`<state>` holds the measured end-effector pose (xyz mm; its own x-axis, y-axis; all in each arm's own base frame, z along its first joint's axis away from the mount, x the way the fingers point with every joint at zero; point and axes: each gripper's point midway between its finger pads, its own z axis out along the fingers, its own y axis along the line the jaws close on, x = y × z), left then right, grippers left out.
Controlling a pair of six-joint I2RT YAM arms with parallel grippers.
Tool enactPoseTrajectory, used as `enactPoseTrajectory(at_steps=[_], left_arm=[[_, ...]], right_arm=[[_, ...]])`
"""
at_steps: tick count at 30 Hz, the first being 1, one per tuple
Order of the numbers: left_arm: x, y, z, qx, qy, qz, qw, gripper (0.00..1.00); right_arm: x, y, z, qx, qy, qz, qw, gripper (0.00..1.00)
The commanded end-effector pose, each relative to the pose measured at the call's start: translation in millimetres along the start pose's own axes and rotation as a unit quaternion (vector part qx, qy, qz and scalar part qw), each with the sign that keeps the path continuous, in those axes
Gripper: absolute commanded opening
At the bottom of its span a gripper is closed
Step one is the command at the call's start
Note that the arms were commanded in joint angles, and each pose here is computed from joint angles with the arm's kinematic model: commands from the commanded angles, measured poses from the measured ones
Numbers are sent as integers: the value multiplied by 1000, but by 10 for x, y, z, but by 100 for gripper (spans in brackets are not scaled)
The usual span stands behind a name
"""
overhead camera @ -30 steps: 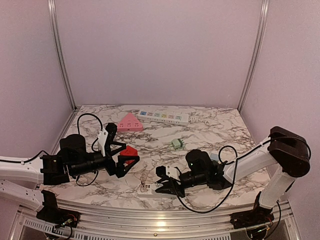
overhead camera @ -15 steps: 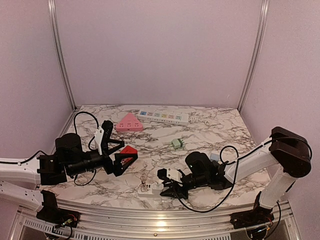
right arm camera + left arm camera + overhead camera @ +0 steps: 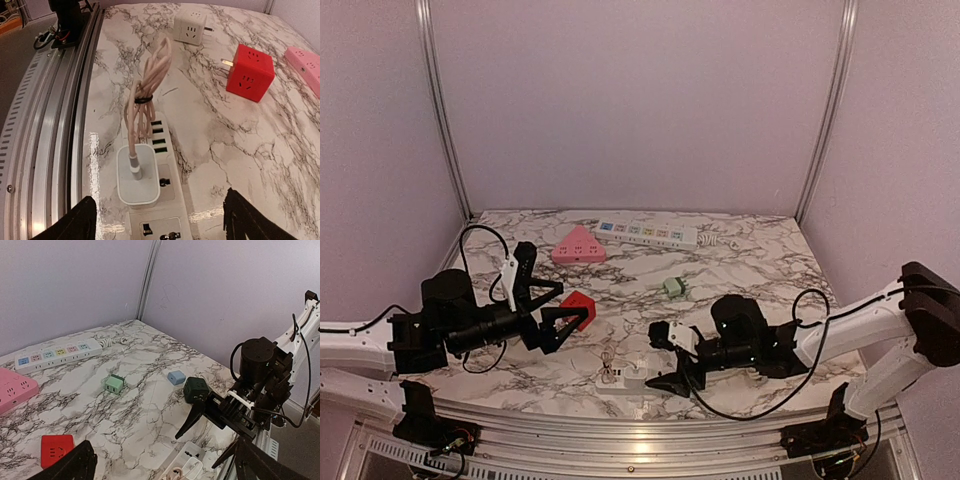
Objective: Insert the plug
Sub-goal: Insert the plug into the socket slot, then move the socket to the center of the board.
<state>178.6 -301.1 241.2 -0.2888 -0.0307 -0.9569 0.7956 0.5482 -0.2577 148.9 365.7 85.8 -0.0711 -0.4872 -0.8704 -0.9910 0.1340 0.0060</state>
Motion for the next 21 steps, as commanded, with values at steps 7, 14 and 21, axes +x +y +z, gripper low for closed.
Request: enactPoseTrajectory(at_steps=[7,14,21], left_arm=[[-80,71,-118,-14,-32,-20,999,99],[77,313,-4,-91,21,-48,994,99],[304,467,-54,-150,90,-93,980,99]], right_arm=[[-343,-222,-593,116,-56,20,992,99],[-427,-845,-1462,347,-147,179,909,99],[-217,-889,-1813,394,-151,247,872,97]])
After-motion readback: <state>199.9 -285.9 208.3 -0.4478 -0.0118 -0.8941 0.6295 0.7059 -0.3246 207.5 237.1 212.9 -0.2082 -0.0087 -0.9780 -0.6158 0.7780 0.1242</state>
